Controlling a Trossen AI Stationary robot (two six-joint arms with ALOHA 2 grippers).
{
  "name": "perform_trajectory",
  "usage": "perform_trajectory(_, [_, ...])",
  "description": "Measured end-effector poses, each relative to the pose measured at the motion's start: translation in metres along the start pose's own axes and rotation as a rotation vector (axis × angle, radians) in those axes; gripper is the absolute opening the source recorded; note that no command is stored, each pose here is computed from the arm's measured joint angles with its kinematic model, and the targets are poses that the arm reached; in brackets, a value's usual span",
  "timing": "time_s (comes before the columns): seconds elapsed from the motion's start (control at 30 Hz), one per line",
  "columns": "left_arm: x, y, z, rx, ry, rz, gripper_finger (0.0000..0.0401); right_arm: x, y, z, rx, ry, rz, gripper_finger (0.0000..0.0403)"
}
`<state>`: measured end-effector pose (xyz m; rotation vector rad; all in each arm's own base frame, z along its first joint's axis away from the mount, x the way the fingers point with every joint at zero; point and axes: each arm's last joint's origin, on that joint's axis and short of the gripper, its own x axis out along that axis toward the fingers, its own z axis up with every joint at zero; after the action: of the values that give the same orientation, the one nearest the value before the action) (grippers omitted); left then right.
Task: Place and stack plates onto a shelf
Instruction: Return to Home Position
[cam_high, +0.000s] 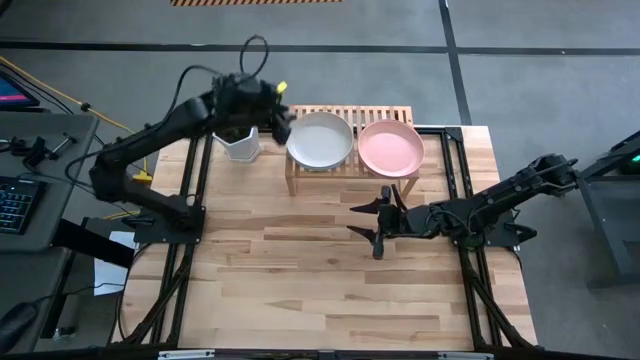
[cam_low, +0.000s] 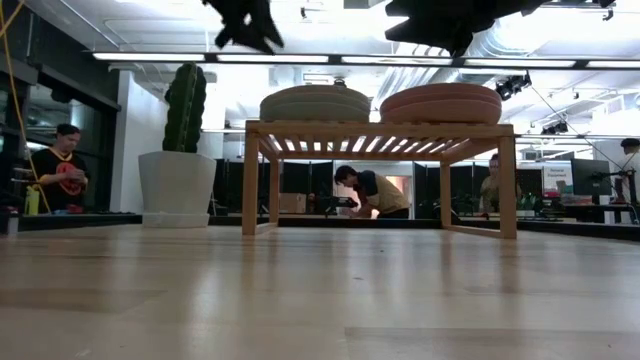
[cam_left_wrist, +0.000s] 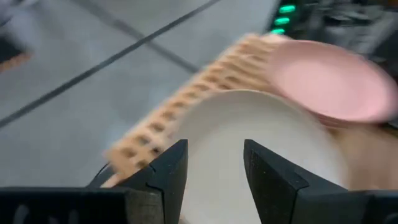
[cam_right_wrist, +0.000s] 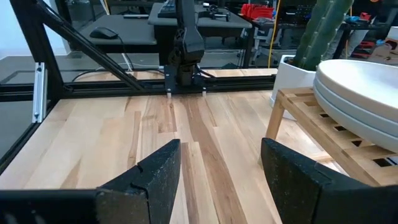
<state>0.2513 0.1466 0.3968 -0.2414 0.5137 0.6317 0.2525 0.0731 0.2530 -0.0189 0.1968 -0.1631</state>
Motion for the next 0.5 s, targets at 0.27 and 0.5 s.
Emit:
perform_trajectory(0.27, [-0.04, -0.044, -0.063, 0.138, -0.289, -0.251, 0.0147, -0.001, 0.001, -0.001, 0.037, 0.006, 0.007, 0.0206])
perform_trajectory(0.5, [-0.05, -0.054, -0.161, 0.183, -0.488, -0.457, 0.0147, -0.003, 0.007, -0.001, 0.036, 0.007, 0.031, 0.0206])
